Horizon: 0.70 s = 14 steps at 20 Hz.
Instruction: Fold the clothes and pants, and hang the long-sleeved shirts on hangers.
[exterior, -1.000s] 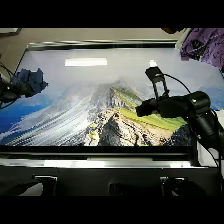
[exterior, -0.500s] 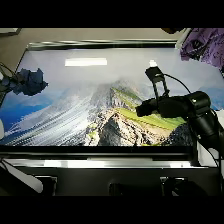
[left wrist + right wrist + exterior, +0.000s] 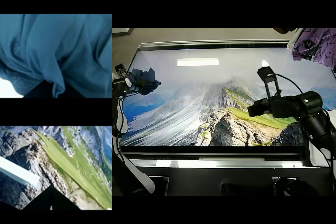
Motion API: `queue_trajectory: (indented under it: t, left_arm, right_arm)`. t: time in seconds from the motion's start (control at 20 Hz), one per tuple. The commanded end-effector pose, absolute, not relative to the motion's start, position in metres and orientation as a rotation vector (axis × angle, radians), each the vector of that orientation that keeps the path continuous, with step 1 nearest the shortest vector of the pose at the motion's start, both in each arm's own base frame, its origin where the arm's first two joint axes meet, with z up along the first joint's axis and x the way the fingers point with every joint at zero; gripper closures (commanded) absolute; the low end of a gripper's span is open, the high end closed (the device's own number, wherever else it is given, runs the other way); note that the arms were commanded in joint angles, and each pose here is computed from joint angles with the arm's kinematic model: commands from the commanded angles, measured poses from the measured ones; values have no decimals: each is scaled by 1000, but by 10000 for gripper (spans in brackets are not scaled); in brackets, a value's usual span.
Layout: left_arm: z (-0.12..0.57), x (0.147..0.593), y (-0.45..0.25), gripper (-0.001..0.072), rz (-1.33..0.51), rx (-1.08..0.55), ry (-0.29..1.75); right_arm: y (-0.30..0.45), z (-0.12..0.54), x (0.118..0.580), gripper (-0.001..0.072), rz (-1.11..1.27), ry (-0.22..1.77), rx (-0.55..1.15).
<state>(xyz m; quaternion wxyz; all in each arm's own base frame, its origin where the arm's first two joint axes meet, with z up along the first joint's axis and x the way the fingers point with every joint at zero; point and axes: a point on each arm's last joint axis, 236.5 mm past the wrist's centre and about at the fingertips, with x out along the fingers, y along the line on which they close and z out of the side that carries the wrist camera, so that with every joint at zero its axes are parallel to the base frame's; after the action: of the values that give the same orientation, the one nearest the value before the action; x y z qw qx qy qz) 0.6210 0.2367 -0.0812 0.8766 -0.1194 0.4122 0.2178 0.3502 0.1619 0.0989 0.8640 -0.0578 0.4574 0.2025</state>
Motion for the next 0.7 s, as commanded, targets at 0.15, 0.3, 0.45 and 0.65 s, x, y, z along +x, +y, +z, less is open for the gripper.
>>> queue_trajectory:
  t: [0.15,0.3,0.45,0.65]
  left_arm:
    - [-28,589,125,698,289,-310,1058]
    - [28,549,24,698,124,-342,1108]
    - [77,486,-87,697,-77,-363,1138]
    - [106,383,-191,696,-203,-407,1191]
  right_arm:
    - [162,100,350,682,426,957,-121]
    - [162,100,350,682,426,956,-121]
    - [162,100,350,682,426,956,-121]
    - [162,100,350,682,426,956,-121]
